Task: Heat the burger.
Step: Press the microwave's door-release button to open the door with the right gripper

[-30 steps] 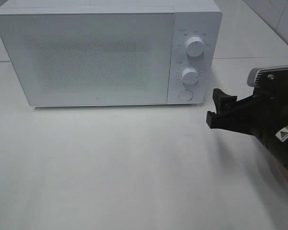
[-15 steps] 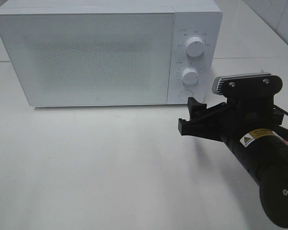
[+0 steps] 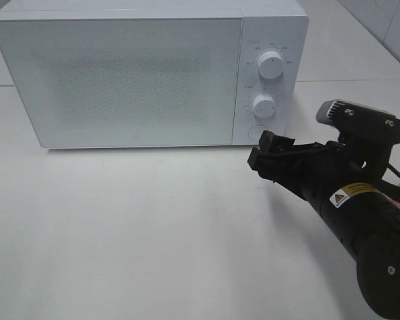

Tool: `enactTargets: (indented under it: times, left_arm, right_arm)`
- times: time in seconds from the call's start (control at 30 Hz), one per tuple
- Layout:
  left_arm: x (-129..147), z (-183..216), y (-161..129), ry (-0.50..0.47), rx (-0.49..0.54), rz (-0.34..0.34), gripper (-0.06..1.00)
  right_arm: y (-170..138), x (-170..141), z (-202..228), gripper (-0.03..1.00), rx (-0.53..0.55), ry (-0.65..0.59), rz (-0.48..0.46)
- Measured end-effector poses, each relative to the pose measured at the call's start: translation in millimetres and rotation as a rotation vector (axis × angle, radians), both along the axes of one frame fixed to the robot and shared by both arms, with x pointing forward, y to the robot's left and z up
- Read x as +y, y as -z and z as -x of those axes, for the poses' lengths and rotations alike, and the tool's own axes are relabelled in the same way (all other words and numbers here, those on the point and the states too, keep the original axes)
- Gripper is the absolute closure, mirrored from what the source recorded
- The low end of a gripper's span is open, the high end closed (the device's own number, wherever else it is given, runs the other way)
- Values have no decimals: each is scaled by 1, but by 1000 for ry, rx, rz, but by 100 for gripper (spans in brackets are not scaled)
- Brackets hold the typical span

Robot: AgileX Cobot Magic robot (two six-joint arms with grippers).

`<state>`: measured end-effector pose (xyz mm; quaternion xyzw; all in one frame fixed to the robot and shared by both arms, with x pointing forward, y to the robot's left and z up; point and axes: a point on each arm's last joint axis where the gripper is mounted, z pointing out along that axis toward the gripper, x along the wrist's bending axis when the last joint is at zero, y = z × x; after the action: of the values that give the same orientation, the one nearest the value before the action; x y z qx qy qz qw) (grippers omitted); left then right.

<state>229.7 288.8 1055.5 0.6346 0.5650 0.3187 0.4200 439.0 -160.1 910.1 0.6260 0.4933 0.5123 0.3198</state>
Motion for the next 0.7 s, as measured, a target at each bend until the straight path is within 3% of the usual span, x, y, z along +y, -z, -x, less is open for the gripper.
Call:
enactTargets:
  times: [0.03, 0.07, 0.1, 0.13, 0.17, 0.2, 0.23, 0.3, 0.4, 0.43, 0.5, 0.57, 0.67, 0.7]
  left_arm:
    - [0, 0, 0, 0, 0, 0, -3]
    - [0, 0, 0, 0, 0, 0, -3]
    - [0, 0, 0, 0, 0, 0, -3]
    - [0, 0, 0, 0, 0, 0, -3]
    - [0, 0, 0, 0, 0, 0, -3]
    - [0, 0, 0, 0, 0, 0, -3]
    - [0, 0, 0, 0, 0, 0, -3]
    - [0, 0, 0, 0, 0, 0, -3]
    - [0, 0, 0, 0, 0, 0, -3]
    - [0, 0, 0, 0, 0, 0, -3]
    - [0, 0, 0, 0, 0, 0, -3]
    - [0, 0, 0, 0, 0, 0, -3]
    - [0, 0, 0, 0, 0, 0, -3]
    - [0, 0, 0, 0, -1, 0, -3]
  right_arm:
    - [0, 0, 0, 21, 7, 18, -63]
    - [0, 0, 0, 21, 7, 18, -63]
    - [0, 0, 0, 21, 21, 57, -202]
    - [0, 0, 0, 21, 21, 57, -202]
    - [0, 0, 0, 22, 36, 95, -337]
    - [0, 0, 0, 22, 44, 116, -410]
    - [0, 0, 0, 22, 44, 116, -410]
    - [0, -1, 0, 25, 70, 194, -663]
    - [0, -1, 0, 28, 74, 213, -712]
    - [0, -2, 0, 33, 84, 254, -823]
    - [0, -2, 0, 35, 88, 269, -875]
    - [0, -2, 0, 45, 104, 314, -1037]
    - [0, -2, 0, 53, 107, 326, -1072]
    - [0, -3, 0, 61, 111, 346, -1126]
